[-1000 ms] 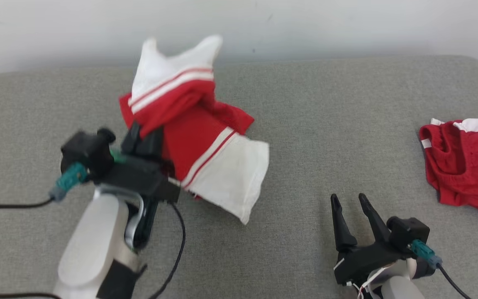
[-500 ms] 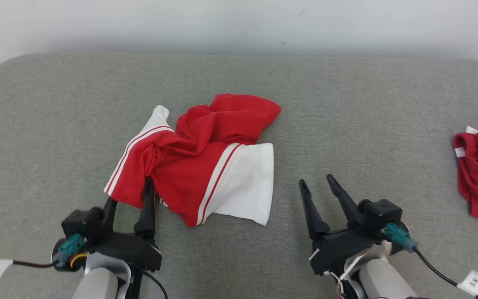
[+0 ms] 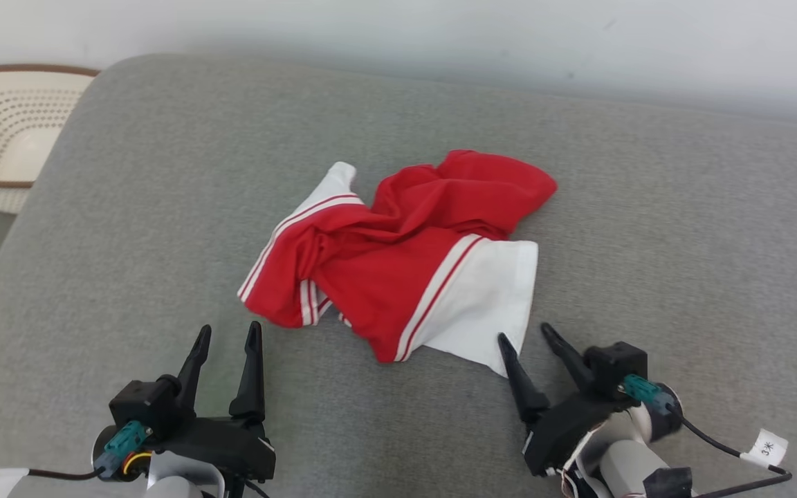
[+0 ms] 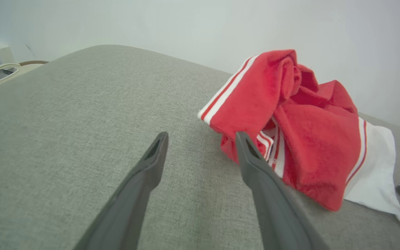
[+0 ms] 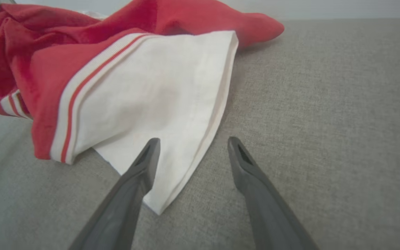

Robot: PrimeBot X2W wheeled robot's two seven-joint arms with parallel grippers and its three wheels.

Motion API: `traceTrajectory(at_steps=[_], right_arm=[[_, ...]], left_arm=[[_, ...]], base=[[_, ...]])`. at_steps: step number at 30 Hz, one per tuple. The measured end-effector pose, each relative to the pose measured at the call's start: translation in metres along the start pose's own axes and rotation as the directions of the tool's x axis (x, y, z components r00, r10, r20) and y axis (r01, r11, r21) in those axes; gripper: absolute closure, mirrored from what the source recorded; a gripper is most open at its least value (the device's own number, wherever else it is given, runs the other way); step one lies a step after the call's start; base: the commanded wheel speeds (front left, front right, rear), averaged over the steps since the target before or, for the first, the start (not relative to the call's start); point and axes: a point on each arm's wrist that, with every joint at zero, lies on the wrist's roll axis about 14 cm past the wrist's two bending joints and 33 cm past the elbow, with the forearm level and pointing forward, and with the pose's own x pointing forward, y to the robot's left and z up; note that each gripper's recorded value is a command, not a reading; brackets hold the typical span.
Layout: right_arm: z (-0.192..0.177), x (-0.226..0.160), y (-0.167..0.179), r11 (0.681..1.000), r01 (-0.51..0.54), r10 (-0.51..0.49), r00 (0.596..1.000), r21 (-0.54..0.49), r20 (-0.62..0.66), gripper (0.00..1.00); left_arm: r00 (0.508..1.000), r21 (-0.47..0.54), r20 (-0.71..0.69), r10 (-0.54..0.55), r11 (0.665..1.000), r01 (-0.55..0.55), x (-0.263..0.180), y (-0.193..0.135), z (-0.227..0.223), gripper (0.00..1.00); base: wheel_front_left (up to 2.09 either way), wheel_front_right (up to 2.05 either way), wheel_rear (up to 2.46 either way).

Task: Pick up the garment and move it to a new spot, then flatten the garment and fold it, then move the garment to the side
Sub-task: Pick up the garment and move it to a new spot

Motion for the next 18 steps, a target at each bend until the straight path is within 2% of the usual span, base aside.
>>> traceTrajectory(at_steps=[4, 8, 9, 10, 15, 18], right_arm=[[-0.022, 0.003, -0.005, 1.0, 0.005, -0.006, 0.997, -0.019, -0.072, 0.0], [-0.027, 0.014, 0.003, 0.999, -0.032, 0.028, 0.995, -0.04, -0.096, 0.0], [-0.032, 0.018, 0.006, 0.997, -0.052, 0.046, 0.992, -0.052, -0.114, 0.6], [-0.032, 0.02, 0.007, 0.996, -0.061, 0.054, 0.991, -0.06, -0.12, 1.0], [-0.028, 0.03, -0.001, 0.992, -0.076, 0.062, 0.989, -0.102, -0.132, 1.0], [-0.011, 0.038, -0.034, 0.98, -0.052, 0.029, 0.992, -0.193, -0.121, 1.0]], left_arm=[[0.999, 0.01, 0.009, 0.05, 0.999, -0.05, -0.009, 0.018, 0.004, 0.0], [0.997, 0.016, 0.019, 0.069, 0.997, -0.069, -0.012, 0.025, 0.008, 0.0], [0.997, 0.016, 0.018, 0.075, 0.997, -0.076, -0.013, 0.027, 0.008, 0.0], [0.997, 0.016, 0.018, 0.078, 0.997, -0.078, -0.014, 0.027, 0.008, 0.0], [0.996, 0.015, 0.028, 0.088, 0.996, -0.089, -0.015, 0.031, 0.011, 0.0], [0.995, 0.017, 0.023, 0.096, 0.995, -0.097, -0.016, 0.033, 0.009, 0.0]], base=[[0.0, 0.0, 0.0], [0.0, 0.0, 0.0], [0.0, 0.0, 0.0], [0.0, 0.0, 0.0], [0.0, 0.0, 0.0], [0.0, 0.0, 0.0]])
